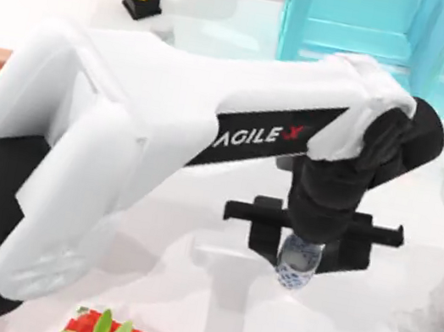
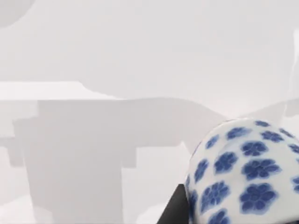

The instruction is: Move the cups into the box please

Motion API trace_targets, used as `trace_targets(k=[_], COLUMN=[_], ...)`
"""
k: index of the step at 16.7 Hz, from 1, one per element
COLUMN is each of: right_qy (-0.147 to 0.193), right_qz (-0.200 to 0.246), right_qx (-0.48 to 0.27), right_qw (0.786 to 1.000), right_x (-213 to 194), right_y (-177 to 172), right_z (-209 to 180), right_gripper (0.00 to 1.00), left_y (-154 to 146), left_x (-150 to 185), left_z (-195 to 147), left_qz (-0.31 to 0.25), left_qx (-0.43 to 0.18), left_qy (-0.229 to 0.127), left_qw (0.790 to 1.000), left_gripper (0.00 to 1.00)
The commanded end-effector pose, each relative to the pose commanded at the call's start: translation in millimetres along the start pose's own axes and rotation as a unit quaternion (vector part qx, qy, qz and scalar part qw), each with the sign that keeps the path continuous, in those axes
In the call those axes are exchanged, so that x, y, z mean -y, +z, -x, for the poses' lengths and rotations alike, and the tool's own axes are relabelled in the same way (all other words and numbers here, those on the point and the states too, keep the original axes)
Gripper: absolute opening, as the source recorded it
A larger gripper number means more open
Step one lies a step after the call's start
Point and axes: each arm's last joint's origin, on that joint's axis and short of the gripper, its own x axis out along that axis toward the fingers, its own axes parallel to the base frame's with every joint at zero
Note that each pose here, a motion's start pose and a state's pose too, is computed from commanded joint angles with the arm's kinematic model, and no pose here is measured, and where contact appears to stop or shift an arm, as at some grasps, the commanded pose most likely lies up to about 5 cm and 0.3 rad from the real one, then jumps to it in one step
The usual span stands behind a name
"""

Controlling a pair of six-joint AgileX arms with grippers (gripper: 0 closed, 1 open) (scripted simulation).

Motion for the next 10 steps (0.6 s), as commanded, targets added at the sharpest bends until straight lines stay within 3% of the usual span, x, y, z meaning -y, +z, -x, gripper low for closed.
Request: trace_targets(k=[6,10], right_qy=[0.000,0.000], right_qz=[0.000,0.000], right_qx=[0.000,0.000], right_qw=[1.000,1.000], right_x=[0,0], right_y=[0,0], right_z=[0,0], right_gripper=[1.00,1.00], left_y=[-1,-4], left_x=[-69,-88], left_z=[76,88], left_qz=[-0.001,-0.003], left_qx=[0.006,0.001], left_qy=[-0.006,-0.001], left_qw=[1.000,1.000], left_gripper=[0.00,0.00])
